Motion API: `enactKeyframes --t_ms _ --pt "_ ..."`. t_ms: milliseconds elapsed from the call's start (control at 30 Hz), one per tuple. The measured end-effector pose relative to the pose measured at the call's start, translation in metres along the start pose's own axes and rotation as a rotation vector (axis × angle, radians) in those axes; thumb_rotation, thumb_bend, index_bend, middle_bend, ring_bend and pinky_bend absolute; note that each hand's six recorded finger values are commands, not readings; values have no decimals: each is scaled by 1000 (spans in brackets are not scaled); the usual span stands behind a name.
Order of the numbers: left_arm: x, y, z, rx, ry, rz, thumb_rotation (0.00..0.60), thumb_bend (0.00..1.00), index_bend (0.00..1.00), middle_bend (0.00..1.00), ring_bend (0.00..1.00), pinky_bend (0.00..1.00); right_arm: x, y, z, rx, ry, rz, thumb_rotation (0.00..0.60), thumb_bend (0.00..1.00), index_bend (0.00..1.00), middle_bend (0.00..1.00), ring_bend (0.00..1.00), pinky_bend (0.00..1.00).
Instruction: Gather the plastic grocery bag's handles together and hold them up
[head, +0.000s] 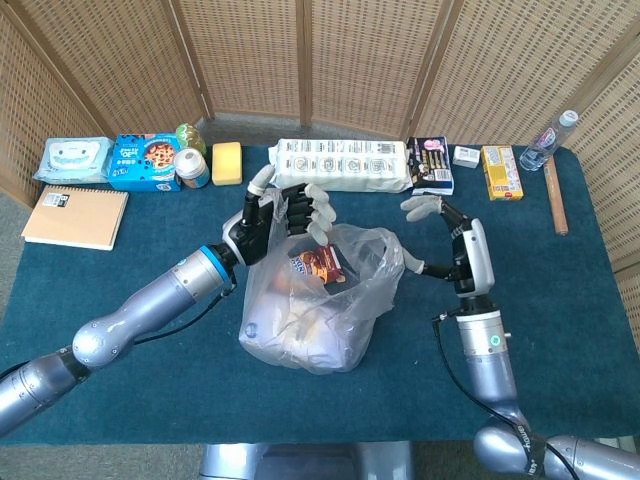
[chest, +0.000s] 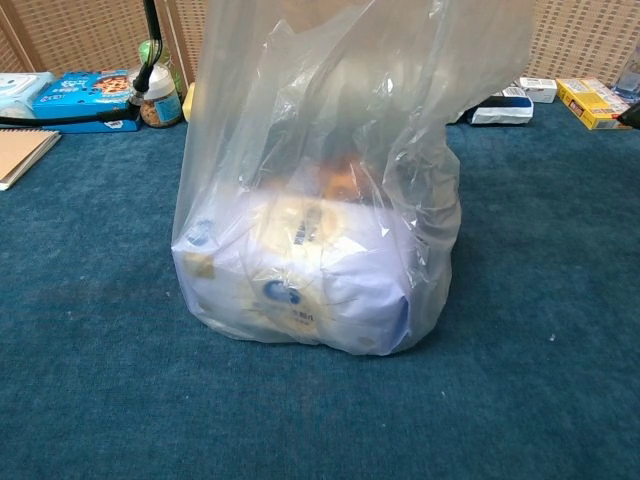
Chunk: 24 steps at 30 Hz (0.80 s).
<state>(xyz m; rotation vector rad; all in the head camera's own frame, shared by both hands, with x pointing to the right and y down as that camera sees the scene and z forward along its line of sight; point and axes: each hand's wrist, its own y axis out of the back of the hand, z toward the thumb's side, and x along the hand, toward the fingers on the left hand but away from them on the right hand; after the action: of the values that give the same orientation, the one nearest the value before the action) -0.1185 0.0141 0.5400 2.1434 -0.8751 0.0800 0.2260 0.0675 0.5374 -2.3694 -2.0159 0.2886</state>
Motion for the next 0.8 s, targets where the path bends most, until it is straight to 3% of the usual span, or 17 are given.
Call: enactKeyframes --t_ms 400,800 --pt "-7 -2 -6 87 60 -90 0 188 411 473 390 438 -4 6 5 -29 -17 -18 600 213 455 369 248 102" --pt "-7 -1 -8 126 80 -113 0 169 411 444 332 390 0 10 14 -54 -16 -18 600 179 436 351 230 98"
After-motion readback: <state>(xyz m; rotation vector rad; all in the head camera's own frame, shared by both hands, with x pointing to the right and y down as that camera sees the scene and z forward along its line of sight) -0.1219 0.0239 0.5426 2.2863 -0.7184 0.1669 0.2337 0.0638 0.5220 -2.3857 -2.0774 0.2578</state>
